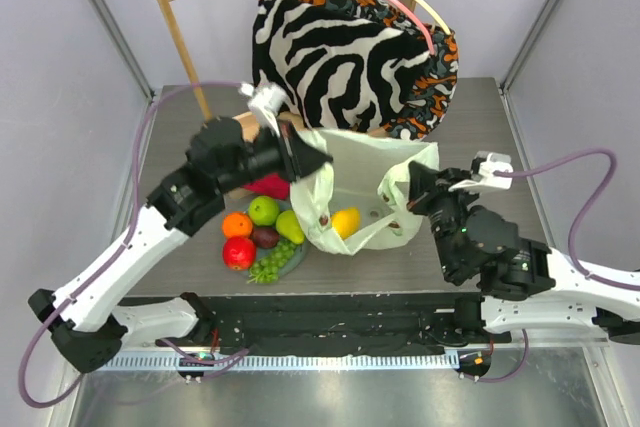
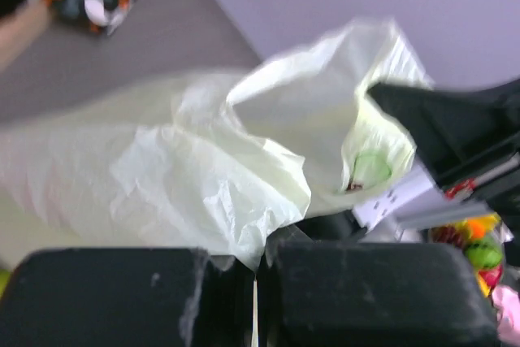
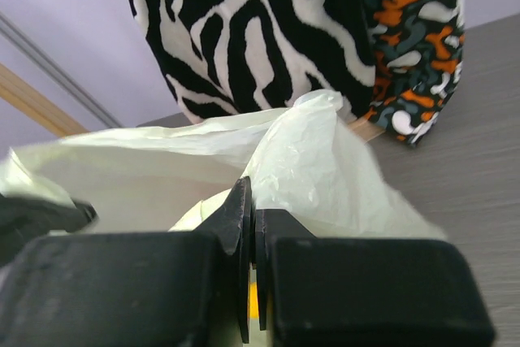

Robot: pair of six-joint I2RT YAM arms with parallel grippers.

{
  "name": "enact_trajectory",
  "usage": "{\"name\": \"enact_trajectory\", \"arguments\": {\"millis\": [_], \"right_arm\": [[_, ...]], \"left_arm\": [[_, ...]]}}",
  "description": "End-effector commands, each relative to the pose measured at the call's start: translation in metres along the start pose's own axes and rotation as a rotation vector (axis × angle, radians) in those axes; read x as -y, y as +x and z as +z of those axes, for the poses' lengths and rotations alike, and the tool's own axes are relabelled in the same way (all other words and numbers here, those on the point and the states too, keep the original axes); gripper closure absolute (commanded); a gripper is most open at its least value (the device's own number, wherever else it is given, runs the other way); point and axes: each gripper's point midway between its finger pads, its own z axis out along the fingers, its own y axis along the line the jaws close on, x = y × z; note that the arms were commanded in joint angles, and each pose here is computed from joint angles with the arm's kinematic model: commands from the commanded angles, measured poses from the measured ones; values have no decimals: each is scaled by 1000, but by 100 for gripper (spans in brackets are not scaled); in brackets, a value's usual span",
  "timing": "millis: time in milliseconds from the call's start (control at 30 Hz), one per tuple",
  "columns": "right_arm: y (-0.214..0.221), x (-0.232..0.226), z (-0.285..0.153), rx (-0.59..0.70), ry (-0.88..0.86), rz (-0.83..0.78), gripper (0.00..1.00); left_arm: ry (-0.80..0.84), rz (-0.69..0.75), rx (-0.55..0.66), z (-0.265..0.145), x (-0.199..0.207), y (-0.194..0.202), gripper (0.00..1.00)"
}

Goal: Place the fruits into the plastic bag

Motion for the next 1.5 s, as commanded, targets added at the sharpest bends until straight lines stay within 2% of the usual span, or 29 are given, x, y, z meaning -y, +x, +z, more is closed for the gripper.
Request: {"name": "enact_trajectory", "arguments": {"millis": [0, 100, 267, 400, 533, 700, 767, 800, 867, 900, 967, 1000, 1033, 1100, 1167, 1300, 1467], "right_arm": [[-61, 3, -2, 69, 45, -61, 99], [-75, 3, -3, 77, 52, -81, 99], [-66, 9, -3, 74, 60, -65, 99], [-48, 15, -3, 68, 68, -26, 99], [-18, 25, -1, 61, 119, -69, 99], [-9, 27, -1, 56, 129, -64, 99], [-10, 25, 0, 54, 121, -53, 99], [-9, 24, 0, 53, 122, -56, 99], [-10, 20, 1, 54, 126, -66, 99], [-11, 20, 1, 57, 138, -71, 99], [-15, 18, 2, 61, 150, -80, 99], [-16, 16, 2, 63, 159, -89, 99], [-21, 14, 2, 66, 163, -83, 99], [-23, 13, 3, 69, 178, -98, 99], [-29, 12, 3, 73, 187, -95, 99], [-31, 10, 6, 76, 191, -100, 99], [-31, 8, 8, 74, 176, -90, 99]], "left_arm": [[217, -1, 93, -2, 29, -78, 100], [234, -66, 106, 9, 13, -105, 100], [272, -189, 79, 29, -22, -117, 100], [202, -193, 59, 51, -64, -112, 100], [54, -189, -51, 72, -109, -82, 100], [-45, -151, -154, 82, -143, -55, 99], [-40, -133, -149, 81, -142, -56, 93], [-34, -120, -139, 80, -140, -59, 78], [-15, -80, -109, 73, -130, -69, 57], [2, -51, -85, 69, -123, -76, 39], [28, 25, -31, 54, -106, -89, 27], [32, 55, -10, 50, -102, -92, 17], [18, 78, 13, 44, -102, -95, 13], [12, 150, 56, 26, -91, -98, 4], [-24, 209, 92, 12, -91, -101, 1], [-149, 284, 185, -31, -91, -103, 0], [-401, 255, 286, -77, -119, -98, 0]]}}
